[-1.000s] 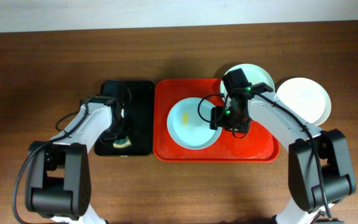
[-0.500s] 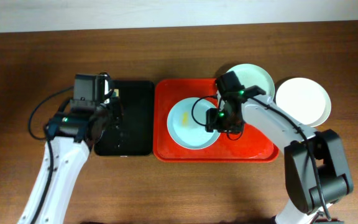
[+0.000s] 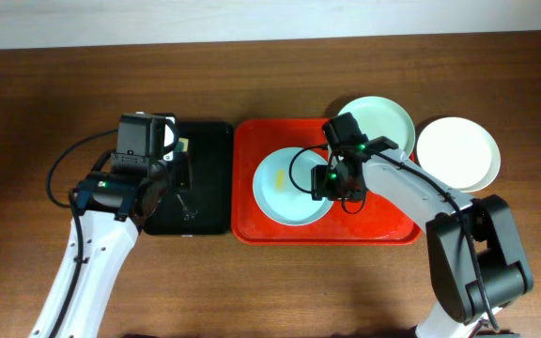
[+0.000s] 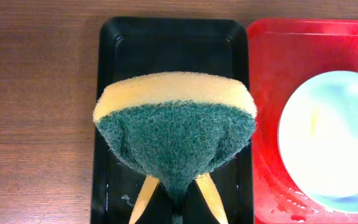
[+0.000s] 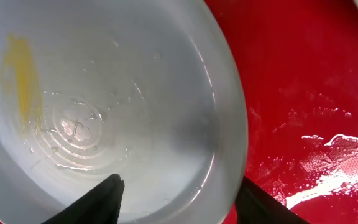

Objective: Clean dirty plates on tray and stack at the side
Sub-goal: 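Grasp the sponge with the left gripper and lift it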

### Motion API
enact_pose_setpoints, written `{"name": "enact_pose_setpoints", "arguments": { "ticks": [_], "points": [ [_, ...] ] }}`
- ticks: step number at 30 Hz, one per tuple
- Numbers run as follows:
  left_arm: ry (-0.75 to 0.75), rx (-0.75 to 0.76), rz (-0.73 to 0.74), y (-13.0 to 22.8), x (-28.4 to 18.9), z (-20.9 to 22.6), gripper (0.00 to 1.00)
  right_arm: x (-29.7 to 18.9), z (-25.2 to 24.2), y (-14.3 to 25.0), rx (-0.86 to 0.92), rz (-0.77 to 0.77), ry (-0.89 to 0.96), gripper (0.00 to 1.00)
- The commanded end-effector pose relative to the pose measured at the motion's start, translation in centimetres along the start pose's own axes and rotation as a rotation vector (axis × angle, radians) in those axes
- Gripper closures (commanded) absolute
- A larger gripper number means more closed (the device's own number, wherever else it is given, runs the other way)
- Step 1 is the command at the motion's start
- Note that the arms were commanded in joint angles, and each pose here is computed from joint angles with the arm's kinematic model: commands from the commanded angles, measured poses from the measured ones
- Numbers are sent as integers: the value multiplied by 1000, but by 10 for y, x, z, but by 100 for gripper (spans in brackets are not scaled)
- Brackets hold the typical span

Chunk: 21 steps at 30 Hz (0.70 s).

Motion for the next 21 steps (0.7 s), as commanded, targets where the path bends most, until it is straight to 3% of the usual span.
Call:
{"name": "enact_pose_setpoints", "arguments": {
  "ticks": [1, 9, 16, 21],
  "points": [
    [18, 21, -3, -3, 0, -4, 100, -1, 1, -3, 6, -6, -10, 47],
    [18, 21, -3, -3, 0, -4, 100, 1, -9, 4, 11, 13, 56, 60],
    [18, 21, -3, -3, 0, -4, 100, 6, -10, 7, 9, 13, 56, 83],
    [18, 21, -3, -3, 0, -4, 100, 6, -9, 3, 7, -6, 51, 79]
  ]
}}
Point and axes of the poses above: each gripper's point midway between its finger pads, its own x axis out along the fingers, its own z axis along the line the jaws close on, y = z × x, the point moved 4 cm from there along -x, back along the fingers, and after that the axes turned 9 degrees about -x, right-handed, at the moved point
